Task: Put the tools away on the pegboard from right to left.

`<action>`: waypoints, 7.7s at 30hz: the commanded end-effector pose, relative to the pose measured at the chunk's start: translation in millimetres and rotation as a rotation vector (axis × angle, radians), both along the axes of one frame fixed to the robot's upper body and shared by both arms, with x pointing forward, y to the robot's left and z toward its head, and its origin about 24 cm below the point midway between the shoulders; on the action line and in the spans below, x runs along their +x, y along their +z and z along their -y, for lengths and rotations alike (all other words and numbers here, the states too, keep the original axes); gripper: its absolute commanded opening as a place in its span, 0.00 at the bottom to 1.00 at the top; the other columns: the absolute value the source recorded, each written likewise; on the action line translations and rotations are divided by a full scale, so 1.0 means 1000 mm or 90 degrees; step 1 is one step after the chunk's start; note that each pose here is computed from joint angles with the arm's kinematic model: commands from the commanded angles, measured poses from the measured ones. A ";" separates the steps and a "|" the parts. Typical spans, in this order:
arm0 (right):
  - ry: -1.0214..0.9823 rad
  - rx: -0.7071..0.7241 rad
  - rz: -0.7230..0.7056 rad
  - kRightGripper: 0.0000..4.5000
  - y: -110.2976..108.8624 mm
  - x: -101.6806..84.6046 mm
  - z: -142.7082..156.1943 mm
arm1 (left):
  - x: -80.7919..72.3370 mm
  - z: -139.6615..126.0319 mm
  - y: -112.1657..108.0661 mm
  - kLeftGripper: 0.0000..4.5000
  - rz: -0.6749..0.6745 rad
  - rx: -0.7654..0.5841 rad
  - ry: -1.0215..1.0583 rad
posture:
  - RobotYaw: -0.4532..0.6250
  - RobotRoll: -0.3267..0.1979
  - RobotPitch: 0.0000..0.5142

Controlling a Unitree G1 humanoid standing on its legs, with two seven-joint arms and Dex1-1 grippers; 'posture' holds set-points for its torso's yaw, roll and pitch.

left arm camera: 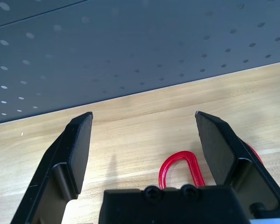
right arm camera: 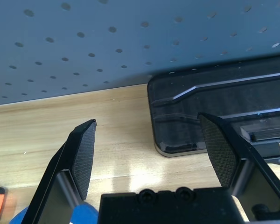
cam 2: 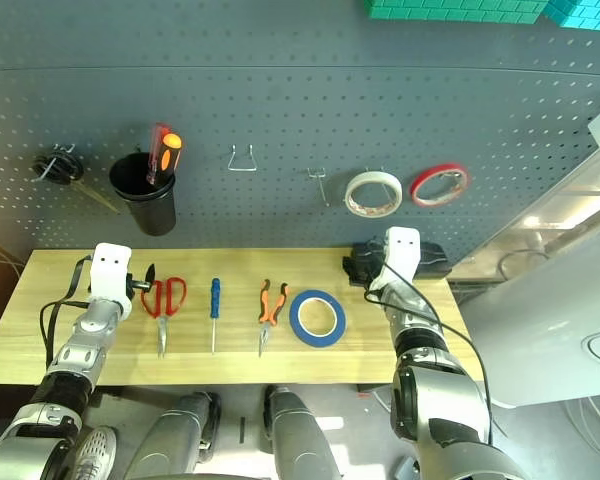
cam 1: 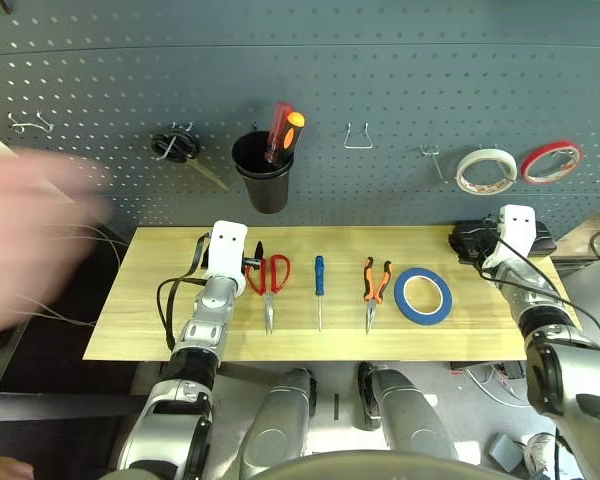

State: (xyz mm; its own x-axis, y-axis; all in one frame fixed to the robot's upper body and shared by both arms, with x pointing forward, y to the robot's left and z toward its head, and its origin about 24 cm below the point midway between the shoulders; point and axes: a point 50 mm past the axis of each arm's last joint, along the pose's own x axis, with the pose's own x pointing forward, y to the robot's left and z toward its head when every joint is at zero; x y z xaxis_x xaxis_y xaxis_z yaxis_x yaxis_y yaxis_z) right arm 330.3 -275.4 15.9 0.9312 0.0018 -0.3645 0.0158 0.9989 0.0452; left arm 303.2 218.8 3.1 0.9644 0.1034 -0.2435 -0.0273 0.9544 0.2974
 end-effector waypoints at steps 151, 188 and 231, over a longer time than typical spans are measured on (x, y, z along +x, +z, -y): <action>0.090 0.126 -0.427 0.99 -0.029 -0.052 -0.141 | -0.025 0.125 0.084 1.00 -0.044 0.261 -0.948 | 0.46 0.62 0.54; 0.235 0.100 -0.440 0.07 0.003 -0.057 -0.115 | -0.026 0.111 0.087 1.00 0.011 0.155 -0.813 | 0.44 0.62 0.49; -0.017 0.162 -0.464 0.07 0.019 -0.079 -0.108 | -0.023 0.099 0.097 1.00 0.090 0.112 -0.707 | 0.42 0.62 0.50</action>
State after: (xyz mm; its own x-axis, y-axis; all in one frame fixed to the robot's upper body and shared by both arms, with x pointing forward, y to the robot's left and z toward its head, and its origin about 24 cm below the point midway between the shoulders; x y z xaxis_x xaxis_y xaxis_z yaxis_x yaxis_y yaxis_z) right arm 260.9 -165.1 40.9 0.4756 0.1735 -0.8624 0.1278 0.9563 0.2629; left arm 282.2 120.2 108.3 0.5751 -0.8026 -0.1584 0.7429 0.4313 0.5120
